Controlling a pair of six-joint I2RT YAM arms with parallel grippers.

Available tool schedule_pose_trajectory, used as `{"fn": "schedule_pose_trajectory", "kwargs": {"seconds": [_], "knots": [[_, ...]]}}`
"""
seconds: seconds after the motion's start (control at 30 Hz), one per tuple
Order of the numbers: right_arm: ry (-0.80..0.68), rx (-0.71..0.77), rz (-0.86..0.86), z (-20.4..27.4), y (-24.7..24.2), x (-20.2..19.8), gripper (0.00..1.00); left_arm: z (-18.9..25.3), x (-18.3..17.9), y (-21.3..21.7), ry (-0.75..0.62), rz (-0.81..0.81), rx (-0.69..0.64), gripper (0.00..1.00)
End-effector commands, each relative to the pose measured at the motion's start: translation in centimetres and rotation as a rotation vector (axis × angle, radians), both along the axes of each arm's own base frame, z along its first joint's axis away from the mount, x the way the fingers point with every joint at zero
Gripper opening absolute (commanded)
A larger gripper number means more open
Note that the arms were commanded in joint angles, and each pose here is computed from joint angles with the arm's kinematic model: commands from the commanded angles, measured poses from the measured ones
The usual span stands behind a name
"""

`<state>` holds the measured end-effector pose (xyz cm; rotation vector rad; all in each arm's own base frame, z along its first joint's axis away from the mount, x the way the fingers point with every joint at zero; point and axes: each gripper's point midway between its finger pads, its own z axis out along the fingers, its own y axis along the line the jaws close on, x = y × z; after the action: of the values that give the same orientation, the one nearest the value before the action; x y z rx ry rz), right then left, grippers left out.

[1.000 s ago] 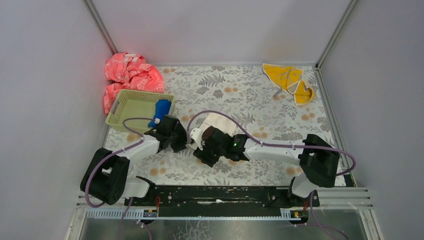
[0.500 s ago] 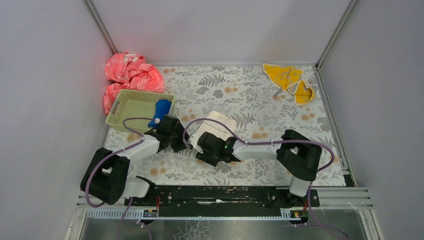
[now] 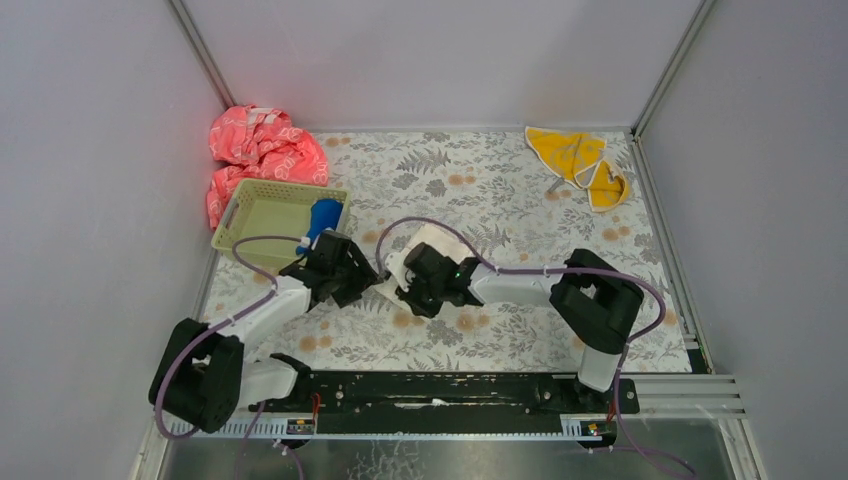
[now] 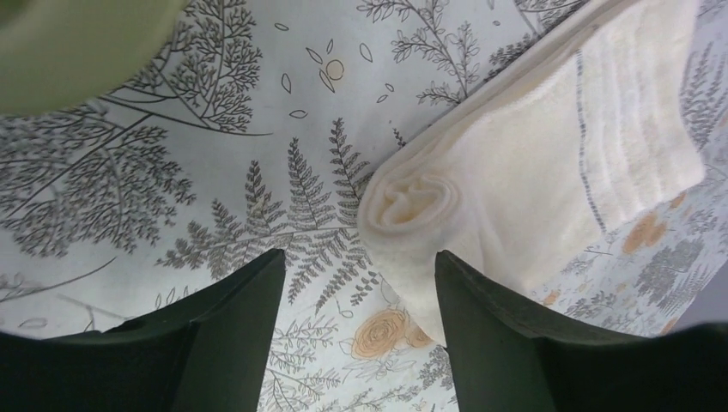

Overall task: Roll the towels
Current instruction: Roll the towel at the center of the board.

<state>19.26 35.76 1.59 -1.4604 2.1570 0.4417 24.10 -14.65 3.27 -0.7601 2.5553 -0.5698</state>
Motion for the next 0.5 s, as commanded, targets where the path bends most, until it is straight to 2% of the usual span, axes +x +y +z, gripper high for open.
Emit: {"fn": "schedule_pose_trajectory", "kwargs": {"seconds": [0.0,0.23,0.37,0.47], "knots": [[0.435,0.211,0.046,1.2,1.4,-4.6,0.13,1.7,-0.3,1.2,-0.037,0.023,0.049,0.67],[0.816,0.429,-0.023,2.8,2.4,-4.2,0.09,3.3,-0.6,0.2,-0.055,-0.005,-0.016,0.76],[0.953,0.543,-0.095,3.3,1.8,-3.0,0.1,3.3,-0.4,-1.1,-0.046,-0.034,-0.071,0.76],[1.026,0.576,-0.153,2.8,1.0,-2.2,0.11,2.8,-0.1,-2.0,-0.038,-0.051,-0.092,0.74]]}}
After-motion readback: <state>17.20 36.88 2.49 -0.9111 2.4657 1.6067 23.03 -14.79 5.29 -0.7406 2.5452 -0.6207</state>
